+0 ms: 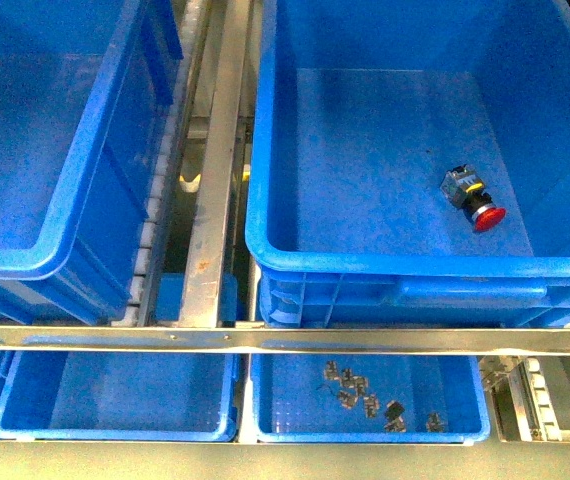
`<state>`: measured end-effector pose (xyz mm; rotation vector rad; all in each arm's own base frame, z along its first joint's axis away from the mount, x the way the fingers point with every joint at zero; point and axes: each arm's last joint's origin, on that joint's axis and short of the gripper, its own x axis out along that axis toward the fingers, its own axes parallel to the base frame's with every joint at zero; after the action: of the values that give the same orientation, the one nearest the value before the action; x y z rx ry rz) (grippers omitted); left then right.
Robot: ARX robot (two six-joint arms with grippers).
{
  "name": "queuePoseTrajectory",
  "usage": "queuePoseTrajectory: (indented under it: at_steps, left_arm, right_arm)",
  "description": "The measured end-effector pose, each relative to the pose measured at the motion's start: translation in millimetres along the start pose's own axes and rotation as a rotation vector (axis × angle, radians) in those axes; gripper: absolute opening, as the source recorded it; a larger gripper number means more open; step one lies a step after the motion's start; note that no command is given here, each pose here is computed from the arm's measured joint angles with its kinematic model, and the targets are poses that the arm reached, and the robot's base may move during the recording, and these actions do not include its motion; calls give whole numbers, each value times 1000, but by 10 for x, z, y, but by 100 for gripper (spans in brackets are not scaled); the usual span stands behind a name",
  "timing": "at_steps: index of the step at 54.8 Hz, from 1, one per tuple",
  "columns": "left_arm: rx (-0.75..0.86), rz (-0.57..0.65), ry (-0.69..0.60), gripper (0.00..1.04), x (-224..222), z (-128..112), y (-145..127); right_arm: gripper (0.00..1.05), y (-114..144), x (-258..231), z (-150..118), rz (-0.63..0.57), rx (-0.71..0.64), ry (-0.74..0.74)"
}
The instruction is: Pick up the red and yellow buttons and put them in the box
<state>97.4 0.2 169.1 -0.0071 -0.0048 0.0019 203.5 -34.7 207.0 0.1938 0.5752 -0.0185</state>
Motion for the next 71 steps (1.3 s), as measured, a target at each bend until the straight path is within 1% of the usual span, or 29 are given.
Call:
queuePoseTrajectory:
  at_steps: [2, 4, 6, 8, 10, 12, 15, 17, 19, 23, 27, 33, 43, 71]
  left_arm:
    - [0, 0, 0, 97, 0, 0, 0]
    - [0, 0, 0, 97, 0, 0, 0]
    - [0, 0, 0, 97, 0, 0, 0]
    - [0, 0, 0, 97, 0, 0, 0]
    - [0, 0, 0, 97, 0, 0, 0]
    - [0, 0, 0, 97, 0, 0, 0]
    - [0, 0, 0, 97, 0, 0, 0]
    - [0, 0, 0, 97, 0, 0, 0]
    - [0, 0, 0, 97, 0, 0, 0]
    - [0, 0, 0, 97, 0, 0, 0]
    - [0, 0, 0, 97, 0, 0, 0]
    - [0, 0, 0, 97, 0, 0, 0]
    - [0, 0, 0, 97, 0, 0, 0]
    - [0, 0, 0, 97, 0, 0, 0]
  right_arm:
    - [96, -1, -7, 4, -3, -5, -48]
    - [87, 5, 8, -47, -1, -76, -236]
    - [77, 19, 3, -177, 4, -123, -372]
    - [69, 44, -28, -260, 15, -149, -451]
    - [64, 62, -63, -280, 19, -161, -498]
    - [54, 94, -137, -287, 18, -177, -558]
    - [40, 117, -198, -337, 12, -182, -583]
    - [33, 124, -207, -382, 11, -182, -577]
    - [28, 128, -211, -413, 12, -182, -570]
    - [13, 143, -233, -503, 16, -185, -557]
    - [3, 188, -261, -549, -9, -180, -563]
    - [4, 242, -307, -610, 21, -191, -568]
    - [4, 222, -354, -735, 17, -189, -579]
    - [4, 218, -534, -800, 19, -190, -599]
